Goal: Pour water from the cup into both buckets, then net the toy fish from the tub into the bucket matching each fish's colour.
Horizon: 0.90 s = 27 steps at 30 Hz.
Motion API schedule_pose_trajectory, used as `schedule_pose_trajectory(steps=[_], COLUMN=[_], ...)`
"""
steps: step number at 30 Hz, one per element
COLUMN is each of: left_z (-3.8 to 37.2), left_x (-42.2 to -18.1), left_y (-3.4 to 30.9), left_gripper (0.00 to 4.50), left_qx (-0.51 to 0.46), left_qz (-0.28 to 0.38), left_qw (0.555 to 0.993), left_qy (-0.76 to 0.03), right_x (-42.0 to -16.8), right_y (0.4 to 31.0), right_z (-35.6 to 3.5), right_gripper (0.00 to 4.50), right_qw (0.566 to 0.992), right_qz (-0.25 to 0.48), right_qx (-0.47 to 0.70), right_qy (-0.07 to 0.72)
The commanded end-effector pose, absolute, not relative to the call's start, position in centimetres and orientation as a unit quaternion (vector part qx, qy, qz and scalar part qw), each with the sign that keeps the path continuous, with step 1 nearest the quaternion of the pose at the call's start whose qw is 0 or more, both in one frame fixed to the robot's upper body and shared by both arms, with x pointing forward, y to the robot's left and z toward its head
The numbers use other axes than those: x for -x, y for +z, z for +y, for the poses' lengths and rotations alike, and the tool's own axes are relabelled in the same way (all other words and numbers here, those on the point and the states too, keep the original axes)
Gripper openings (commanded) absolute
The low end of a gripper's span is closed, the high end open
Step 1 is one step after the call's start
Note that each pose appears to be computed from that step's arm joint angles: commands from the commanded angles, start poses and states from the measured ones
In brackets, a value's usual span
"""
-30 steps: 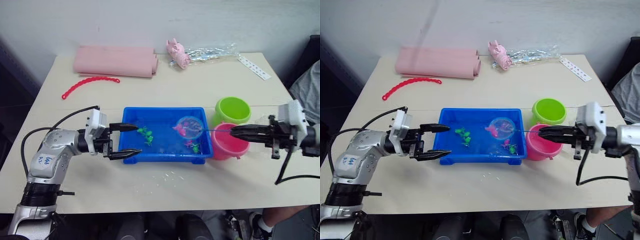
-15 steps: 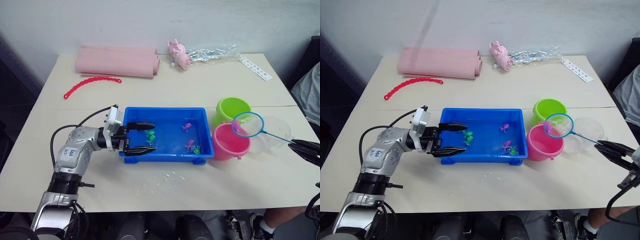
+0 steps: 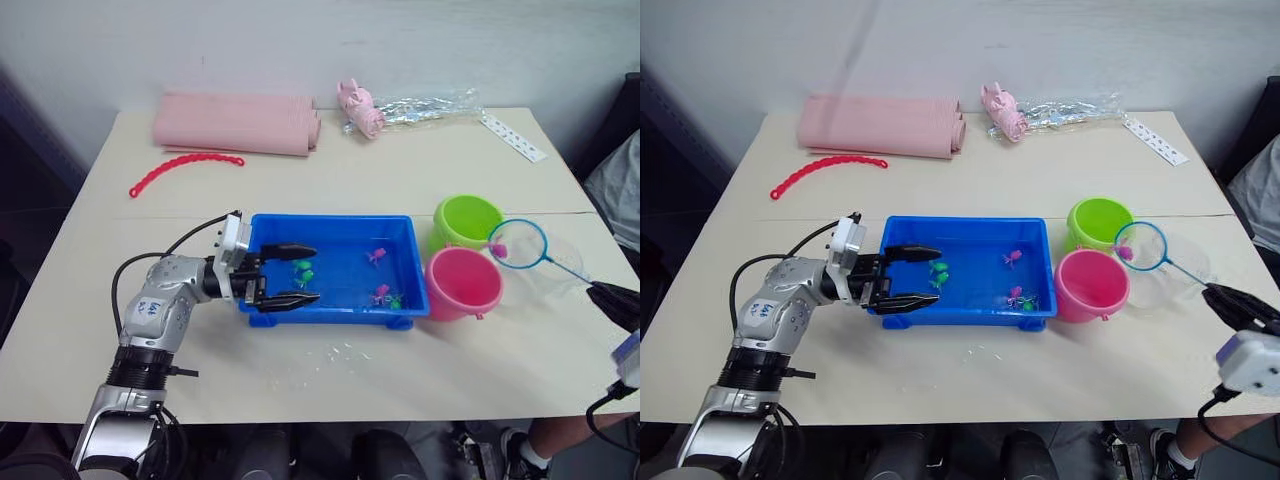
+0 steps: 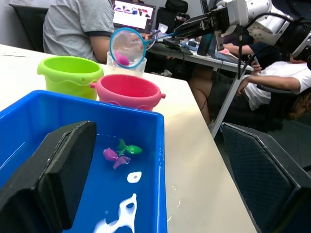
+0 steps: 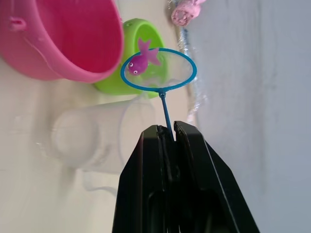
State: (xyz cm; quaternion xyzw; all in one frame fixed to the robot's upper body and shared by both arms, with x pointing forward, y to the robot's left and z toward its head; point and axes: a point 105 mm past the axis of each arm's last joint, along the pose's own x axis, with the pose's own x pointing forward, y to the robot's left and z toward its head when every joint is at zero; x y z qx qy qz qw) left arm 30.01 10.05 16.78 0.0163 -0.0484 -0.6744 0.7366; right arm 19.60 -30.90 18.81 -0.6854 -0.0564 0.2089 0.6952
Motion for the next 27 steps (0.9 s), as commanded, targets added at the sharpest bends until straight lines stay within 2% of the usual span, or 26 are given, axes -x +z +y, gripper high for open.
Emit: schedule_pose_trajectory(steps=[1,13,18,21,24,27], left_z=[10.0,9.1,8.5,8.2,8.2,8.2], left_x=[-29.8,-29.6,-29.7,-29.9,-30.1,-30.2], left_y=[17.3,17.1,17.3,17.4,17.6,17.6], left_gripper=[4.48,4.48,4.48,4.48,4.48,4.48], left_qx=[-0.026,-0.012,-0.004,0.0,0.004,0.006], left_qz=[-0.066,-0.072,-0.079,-0.084,-0.089,-0.089], left_qw=[0.738,0.739,0.74,0.742,0.743,0.746], left_qy=[-0.671,-0.669,-0.668,-0.666,-0.663,-0.66], right_x=[-19.3,-18.3,-18.5,-18.6,-18.7,-18.6], right_y=[19.2,18.0,16.7,16.5,16.7,16.3], right_z=[-30.7,-28.7,-29.2,-29.4,-30.7,-30.4], right_gripper=[0.0,0.0,0.0,0.0,0.0,0.0], right_qw=[0.686,0.585,0.573,0.552,0.551,0.548], right_qz=[-0.08,-0.116,-0.106,-0.109,-0.095,-0.103], right_qx=[0.695,0.779,0.788,0.804,0.812,0.811], right_qy=[0.2,0.194,0.199,0.195,0.17,0.178])
